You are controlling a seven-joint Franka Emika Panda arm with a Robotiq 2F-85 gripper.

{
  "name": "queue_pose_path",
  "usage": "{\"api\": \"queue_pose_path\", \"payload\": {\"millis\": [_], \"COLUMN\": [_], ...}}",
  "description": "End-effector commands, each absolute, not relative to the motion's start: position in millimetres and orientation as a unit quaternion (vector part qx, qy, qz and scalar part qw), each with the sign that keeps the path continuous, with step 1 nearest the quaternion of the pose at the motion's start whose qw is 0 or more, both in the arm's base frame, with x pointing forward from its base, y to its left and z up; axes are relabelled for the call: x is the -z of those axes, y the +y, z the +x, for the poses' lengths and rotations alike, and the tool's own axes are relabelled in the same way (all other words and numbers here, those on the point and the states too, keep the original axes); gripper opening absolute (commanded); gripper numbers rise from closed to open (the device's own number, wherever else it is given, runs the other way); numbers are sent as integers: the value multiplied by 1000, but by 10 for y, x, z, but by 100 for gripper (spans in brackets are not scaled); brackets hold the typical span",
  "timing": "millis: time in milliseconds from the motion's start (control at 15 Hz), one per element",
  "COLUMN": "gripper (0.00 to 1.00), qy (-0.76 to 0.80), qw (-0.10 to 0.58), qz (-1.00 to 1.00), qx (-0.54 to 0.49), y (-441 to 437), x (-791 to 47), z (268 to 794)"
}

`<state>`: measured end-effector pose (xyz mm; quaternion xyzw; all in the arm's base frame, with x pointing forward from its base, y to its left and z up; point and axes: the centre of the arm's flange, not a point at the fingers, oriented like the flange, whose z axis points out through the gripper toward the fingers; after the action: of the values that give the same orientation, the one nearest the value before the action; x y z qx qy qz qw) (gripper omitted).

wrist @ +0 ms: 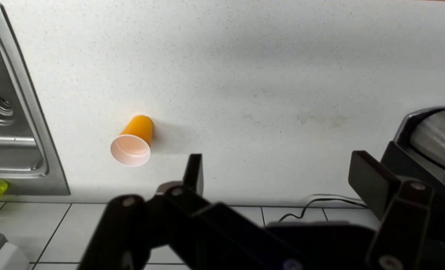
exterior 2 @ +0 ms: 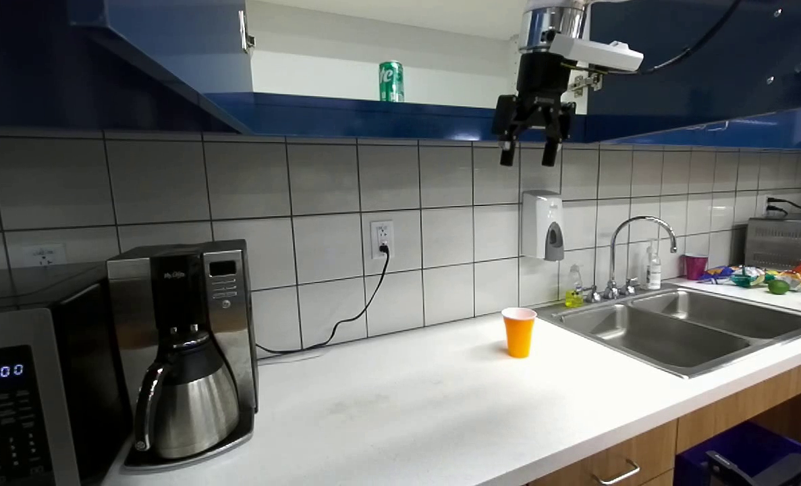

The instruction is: Pick up the can from the cabinet and put it on the counter

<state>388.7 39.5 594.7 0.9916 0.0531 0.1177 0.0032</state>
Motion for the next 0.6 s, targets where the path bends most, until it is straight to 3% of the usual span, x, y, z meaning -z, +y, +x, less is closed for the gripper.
{"api": "queue_pose_path", "payload": {"millis": [0, 533], "gripper": [100, 100], "qy": [52, 49], "qw": [-2, -6], "qz": [987, 973], "qx": [-151, -224], "y": [544, 696], "x": [-6290, -6901], "z": [3917, 4051]}}
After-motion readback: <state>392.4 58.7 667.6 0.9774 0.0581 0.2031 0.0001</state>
